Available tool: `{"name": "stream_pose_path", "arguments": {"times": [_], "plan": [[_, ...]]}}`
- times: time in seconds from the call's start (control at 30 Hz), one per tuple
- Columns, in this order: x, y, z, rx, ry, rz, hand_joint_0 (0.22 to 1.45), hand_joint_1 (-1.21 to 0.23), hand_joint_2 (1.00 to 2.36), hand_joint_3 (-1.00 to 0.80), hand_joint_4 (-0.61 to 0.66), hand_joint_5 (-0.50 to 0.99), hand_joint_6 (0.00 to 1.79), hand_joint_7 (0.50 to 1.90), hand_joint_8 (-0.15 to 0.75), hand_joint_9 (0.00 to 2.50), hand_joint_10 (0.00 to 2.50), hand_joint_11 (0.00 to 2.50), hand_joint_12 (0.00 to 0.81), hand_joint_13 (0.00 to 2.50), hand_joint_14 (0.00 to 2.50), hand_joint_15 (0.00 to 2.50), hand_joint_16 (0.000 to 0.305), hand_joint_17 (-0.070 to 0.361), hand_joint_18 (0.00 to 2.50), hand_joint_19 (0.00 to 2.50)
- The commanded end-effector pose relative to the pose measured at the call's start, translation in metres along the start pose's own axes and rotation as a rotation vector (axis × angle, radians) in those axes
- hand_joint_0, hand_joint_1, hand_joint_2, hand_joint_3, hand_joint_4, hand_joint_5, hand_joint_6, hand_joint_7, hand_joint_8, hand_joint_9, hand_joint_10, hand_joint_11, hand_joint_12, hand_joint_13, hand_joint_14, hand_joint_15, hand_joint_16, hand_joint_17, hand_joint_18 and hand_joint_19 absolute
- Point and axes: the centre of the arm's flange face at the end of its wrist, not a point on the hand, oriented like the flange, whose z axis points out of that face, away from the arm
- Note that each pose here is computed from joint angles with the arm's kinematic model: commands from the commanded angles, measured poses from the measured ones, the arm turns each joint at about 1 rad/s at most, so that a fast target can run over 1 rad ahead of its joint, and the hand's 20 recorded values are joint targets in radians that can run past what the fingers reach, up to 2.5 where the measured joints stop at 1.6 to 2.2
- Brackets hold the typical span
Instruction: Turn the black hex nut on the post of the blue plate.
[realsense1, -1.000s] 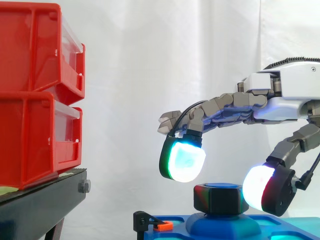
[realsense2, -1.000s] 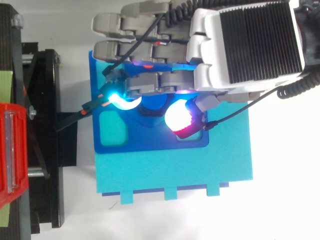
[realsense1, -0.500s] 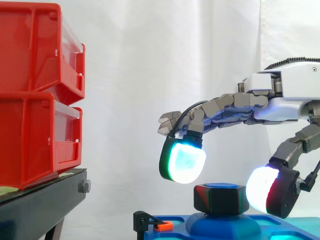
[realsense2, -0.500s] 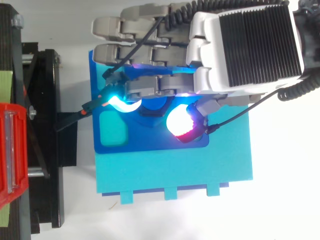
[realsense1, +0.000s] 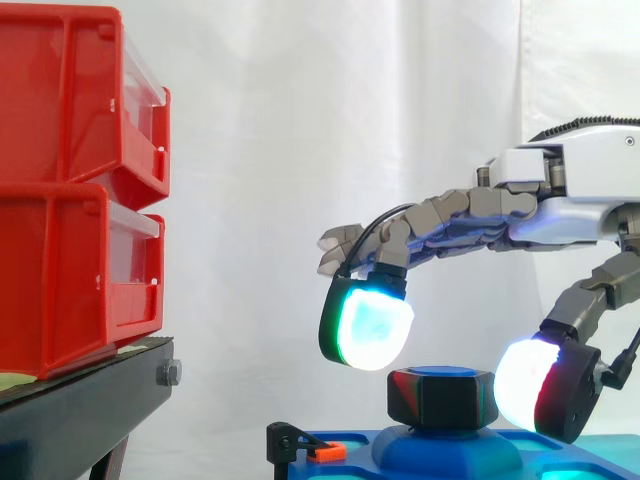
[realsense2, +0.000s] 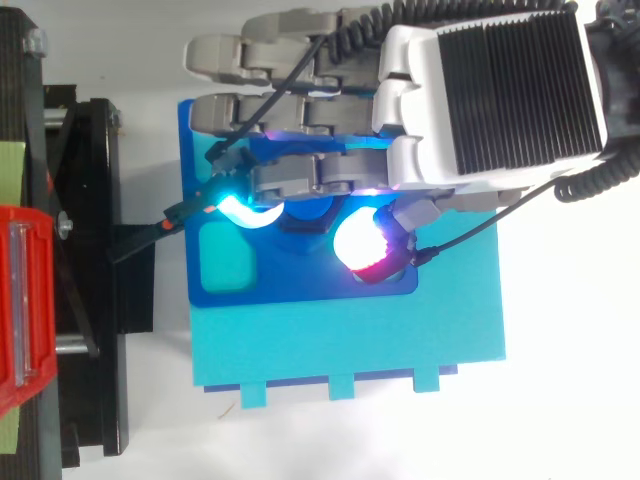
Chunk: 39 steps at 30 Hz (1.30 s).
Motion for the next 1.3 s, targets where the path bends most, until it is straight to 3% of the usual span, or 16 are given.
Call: {"name": "stream_pose_path", "arguments": {"times": [0.0,0.33,0.37,0.43,0.47,0.63,1.27], "plan": [[-0.001,0.000,0.000,0.001,-0.001,0.000,0.56,-0.88,1.00,-0.50,0.09,-0.28,0.50,0.83,0.058,0.11,0.01,0.30,0.249,0.05,0.00,0.01,0.036,0.080,0.14,0.19],[0.001,-0.001,0.001,0.000,-0.007,0.000,0.57,-0.86,1.00,-0.50,0.11,-0.28,0.50,0.84,0.048,0.12,0.00,0.29,0.246,0.07,0.00,0.01,0.035,0.079,0.16,0.18],[0.012,-0.001,0.003,0.000,0.008,0.003,0.57,-0.86,1.00,-0.50,0.11,-0.28,0.50,0.84,0.046,0.12,0.00,0.31,0.246,0.07,0.00,0.01,0.035,0.079,0.16,0.18],[0.014,-0.002,0.003,0.001,0.009,0.005,0.56,-0.84,1.00,-0.50,0.11,-0.27,0.50,0.85,0.043,0.12,0.00,0.30,0.246,0.07,0.00,0.01,0.035,0.079,0.16,0.19],[0.023,-0.003,0.005,0.001,0.017,0.007,0.56,-0.85,1.00,-0.50,0.11,-0.27,0.50,0.85,0.043,0.12,0.00,0.30,0.246,0.07,0.00,0.01,0.035,0.079,0.16,0.18],[0.021,-0.002,0.009,-0.012,-0.009,0.001,0.56,-0.83,1.00,-0.50,0.11,-0.27,0.50,0.86,0.038,0.10,0.00,0.31,0.242,0.05,0.00,0.02,0.035,0.078,0.14,0.20],[0.017,-0.004,0.009,-0.009,-0.009,-0.001,0.53,-0.78,1.00,-0.50,0.14,-0.27,0.50,0.87,0.039,0.11,0.00,0.32,0.246,0.05,0.00,0.03,0.036,0.080,0.14,0.21]]}}
